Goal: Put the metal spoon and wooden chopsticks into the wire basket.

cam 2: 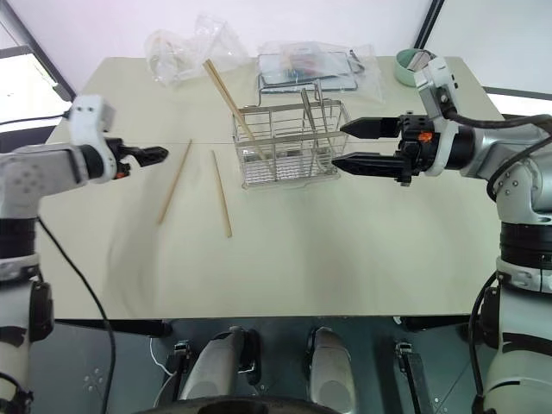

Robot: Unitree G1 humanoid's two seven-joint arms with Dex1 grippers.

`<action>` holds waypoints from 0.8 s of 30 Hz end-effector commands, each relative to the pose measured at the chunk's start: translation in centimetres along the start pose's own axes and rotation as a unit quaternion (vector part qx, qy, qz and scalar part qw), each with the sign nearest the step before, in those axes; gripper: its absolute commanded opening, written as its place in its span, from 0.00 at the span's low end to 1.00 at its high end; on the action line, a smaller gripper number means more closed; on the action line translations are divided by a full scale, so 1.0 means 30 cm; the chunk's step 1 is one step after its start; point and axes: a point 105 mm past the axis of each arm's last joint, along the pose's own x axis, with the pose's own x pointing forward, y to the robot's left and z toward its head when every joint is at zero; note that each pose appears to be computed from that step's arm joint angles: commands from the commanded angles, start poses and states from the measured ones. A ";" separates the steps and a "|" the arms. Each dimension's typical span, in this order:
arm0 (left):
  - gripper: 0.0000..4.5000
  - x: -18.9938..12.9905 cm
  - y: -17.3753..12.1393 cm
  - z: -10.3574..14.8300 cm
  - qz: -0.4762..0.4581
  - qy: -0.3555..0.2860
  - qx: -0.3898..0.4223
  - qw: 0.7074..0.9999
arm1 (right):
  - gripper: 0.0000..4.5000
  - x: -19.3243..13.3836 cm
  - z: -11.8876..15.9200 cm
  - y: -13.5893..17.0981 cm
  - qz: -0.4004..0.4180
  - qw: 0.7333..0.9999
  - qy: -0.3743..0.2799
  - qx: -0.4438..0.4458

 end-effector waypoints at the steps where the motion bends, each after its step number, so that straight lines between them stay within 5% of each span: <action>1: 1.00 0.073 0.017 0.017 0.002 0.015 0.001 1.000 | 0.99 -0.013 0.013 0.032 -0.001 1.000 -0.019 -0.020; 18: 1.00 0.214 -0.009 -0.062 -0.010 0.104 0.061 0.993 | 0.99 -0.003 -0.054 0.099 -0.031 0.999 -0.028 0.000; 21: 0.81 0.216 -0.006 -0.066 -0.007 0.101 0.049 0.994 | 1.00 -0.001 -0.054 0.098 -0.035 0.999 -0.027 0.001; 24: 0.49 0.217 -0.003 -0.064 -0.005 0.097 0.044 0.994 | 1.00 0.002 -0.052 0.095 -0.037 0.999 -0.026 0.002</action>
